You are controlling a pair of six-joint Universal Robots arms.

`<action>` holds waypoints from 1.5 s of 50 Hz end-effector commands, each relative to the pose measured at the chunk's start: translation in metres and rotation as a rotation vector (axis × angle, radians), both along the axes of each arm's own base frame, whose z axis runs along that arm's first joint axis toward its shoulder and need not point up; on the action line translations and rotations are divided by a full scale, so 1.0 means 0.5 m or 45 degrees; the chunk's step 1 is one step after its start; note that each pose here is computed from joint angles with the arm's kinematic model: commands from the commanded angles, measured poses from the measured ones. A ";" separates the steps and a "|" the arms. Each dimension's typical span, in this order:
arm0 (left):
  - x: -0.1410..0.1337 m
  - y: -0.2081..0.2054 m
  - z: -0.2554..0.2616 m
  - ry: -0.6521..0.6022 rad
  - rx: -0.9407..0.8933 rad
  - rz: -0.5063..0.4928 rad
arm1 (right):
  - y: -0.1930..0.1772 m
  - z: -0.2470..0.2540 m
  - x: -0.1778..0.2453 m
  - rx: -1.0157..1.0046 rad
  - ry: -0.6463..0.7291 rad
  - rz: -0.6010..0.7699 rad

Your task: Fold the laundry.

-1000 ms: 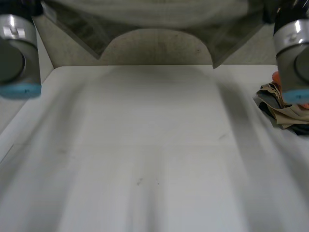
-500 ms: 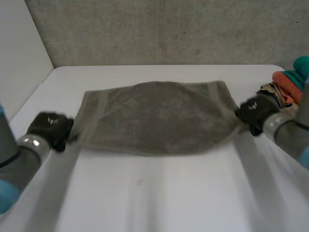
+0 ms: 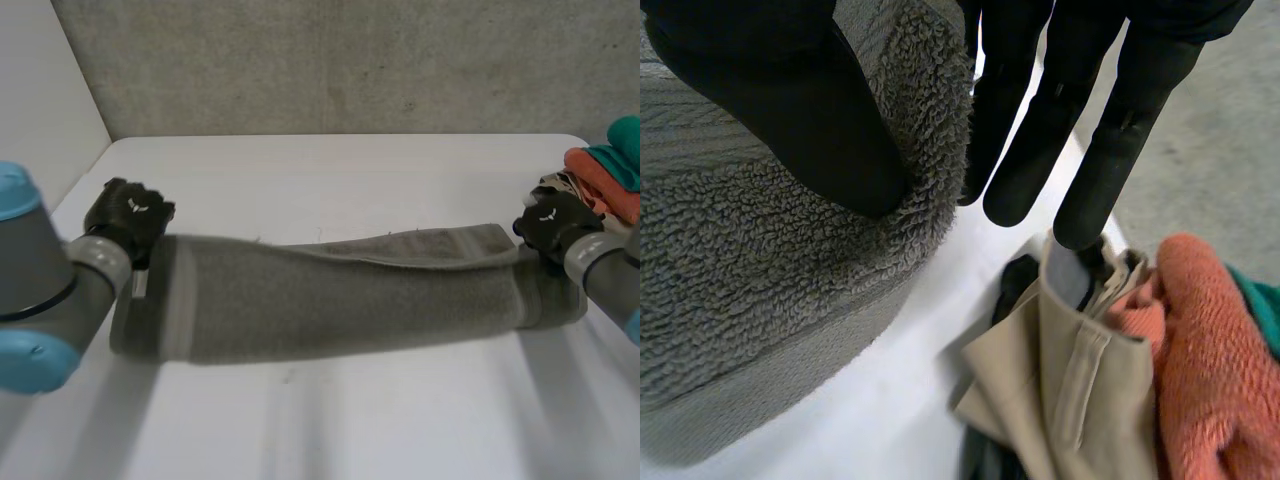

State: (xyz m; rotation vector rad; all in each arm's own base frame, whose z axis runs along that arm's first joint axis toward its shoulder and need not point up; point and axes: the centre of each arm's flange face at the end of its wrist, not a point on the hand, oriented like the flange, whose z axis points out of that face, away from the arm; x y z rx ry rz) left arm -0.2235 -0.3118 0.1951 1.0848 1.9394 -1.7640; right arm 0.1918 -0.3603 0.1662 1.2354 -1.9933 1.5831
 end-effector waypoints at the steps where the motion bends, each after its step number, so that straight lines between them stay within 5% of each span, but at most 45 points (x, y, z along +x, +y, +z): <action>1: -0.024 -0.070 -0.046 -0.012 -0.015 0.071 | -0.057 -0.029 0.037 -0.124 -0.013 0.012; 8: -0.026 -0.091 -0.049 -0.031 -0.053 0.207 | -0.119 -0.053 0.062 -0.289 -0.050 0.021; 20: -0.076 -0.065 -0.034 0.016 -0.100 0.082 | -0.112 -0.036 0.077 -0.294 -0.124 -0.087; 30: -0.059 -0.001 0.020 0.072 -0.116 0.073 | -0.023 0.060 0.013 0.016 -0.349 0.022; 42: -0.043 0.061 0.013 0.285 0.002 0.027 | -0.001 0.004 -0.086 0.315 -0.400 -0.046; 54: -0.048 0.066 0.005 0.306 0.026 0.018 | -0.023 -0.084 -0.091 0.367 -0.360 -0.042; 65: -0.046 0.069 0.027 0.321 -0.010 0.015 | -0.062 -0.042 -0.195 0.214 -0.337 -0.239; 75: -0.035 0.081 0.052 0.335 -0.039 0.023 | -0.077 0.025 -0.264 0.031 -0.079 -0.409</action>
